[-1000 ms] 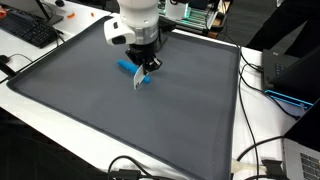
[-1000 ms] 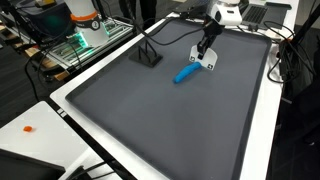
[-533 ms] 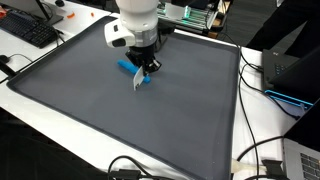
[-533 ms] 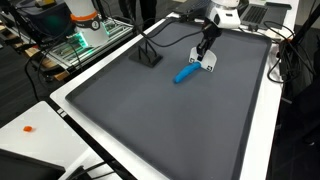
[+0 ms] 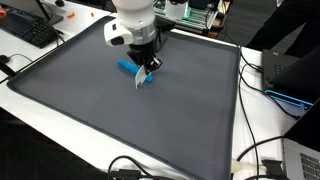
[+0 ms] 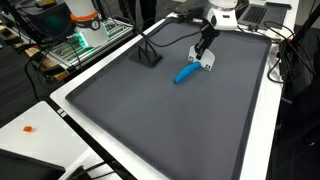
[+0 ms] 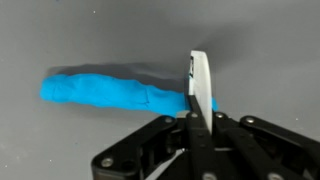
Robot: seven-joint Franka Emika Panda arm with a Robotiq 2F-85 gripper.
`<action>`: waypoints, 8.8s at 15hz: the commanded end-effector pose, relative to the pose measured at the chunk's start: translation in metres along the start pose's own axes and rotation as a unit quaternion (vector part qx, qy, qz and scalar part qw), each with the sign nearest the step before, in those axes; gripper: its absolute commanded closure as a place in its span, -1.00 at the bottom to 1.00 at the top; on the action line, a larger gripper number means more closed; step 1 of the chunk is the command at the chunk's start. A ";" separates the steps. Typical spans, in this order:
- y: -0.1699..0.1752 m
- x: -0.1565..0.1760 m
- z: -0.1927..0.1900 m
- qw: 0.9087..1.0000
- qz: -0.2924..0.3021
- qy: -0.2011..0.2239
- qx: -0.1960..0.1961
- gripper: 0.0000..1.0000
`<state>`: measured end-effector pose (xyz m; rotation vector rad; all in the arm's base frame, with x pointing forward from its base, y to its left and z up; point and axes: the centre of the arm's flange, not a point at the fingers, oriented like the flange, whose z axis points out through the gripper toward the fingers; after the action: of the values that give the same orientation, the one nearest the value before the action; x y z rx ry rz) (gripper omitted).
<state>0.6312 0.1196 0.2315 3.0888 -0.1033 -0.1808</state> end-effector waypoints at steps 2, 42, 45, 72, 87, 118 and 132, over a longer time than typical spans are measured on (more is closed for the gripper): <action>0.005 -0.027 0.013 0.999 -0.003 -0.037 0.036 0.98; 0.038 -0.007 -0.025 0.999 -0.034 0.003 -0.008 0.98; 0.037 -0.003 -0.018 0.999 -0.037 0.006 -0.008 0.98; 0.051 -0.014 0.024 0.999 -0.025 -0.021 0.006 0.98; 0.052 -0.034 0.022 0.998 -0.001 -0.037 0.049 0.98; 0.067 -0.044 -0.043 0.999 -0.005 -0.008 0.033 0.98; 0.069 -0.031 -0.024 1.000 -0.026 0.009 -0.001 0.98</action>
<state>0.5977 0.0548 0.2702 3.1082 -0.0340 -0.1767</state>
